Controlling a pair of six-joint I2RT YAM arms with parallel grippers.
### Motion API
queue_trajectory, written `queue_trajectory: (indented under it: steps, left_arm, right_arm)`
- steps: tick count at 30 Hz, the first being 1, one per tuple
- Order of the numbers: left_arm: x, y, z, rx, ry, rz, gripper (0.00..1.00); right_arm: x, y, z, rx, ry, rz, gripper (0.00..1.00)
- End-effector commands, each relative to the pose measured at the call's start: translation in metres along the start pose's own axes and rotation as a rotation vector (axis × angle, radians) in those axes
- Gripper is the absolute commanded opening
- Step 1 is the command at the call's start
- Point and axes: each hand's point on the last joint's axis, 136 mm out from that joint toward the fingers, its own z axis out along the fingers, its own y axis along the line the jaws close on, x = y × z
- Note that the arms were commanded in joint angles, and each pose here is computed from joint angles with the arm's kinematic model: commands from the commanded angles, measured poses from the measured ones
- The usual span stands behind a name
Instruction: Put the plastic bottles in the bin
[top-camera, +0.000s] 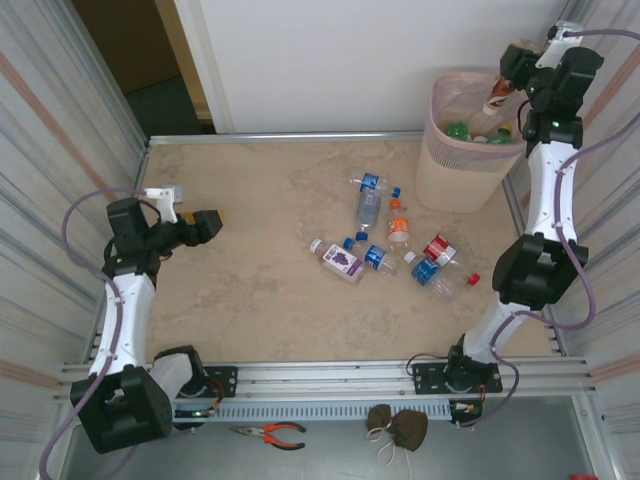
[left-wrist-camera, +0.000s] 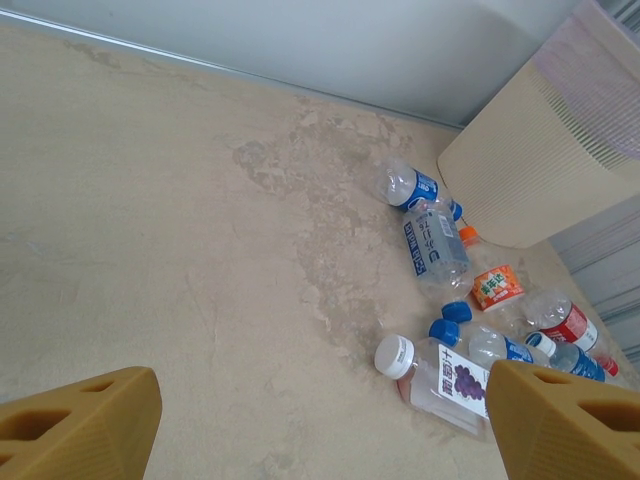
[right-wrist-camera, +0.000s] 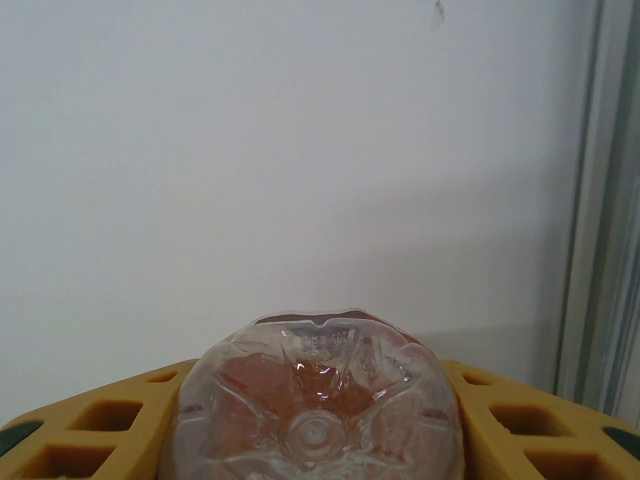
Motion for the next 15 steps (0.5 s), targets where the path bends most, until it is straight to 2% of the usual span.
queue_trajectory:
  steps: [1,7,15]
  left_arm:
    - [-0.001,-0.001,0.000,0.016,0.000,-0.005,0.85]
    - [0.001,0.000,0.001,0.016,0.004,-0.011,0.85]
    - [0.000,0.000,0.001,0.016,0.003,-0.012,0.85]
  right_arm:
    - [-0.006,0.005,0.014,-0.055,-0.050,-0.111,0.36]
    - [0.040,-0.007,0.044,-0.068,0.013,-0.089,0.35]
    - [0.122,-0.017,0.059,-0.057,0.202,-0.019,0.35]
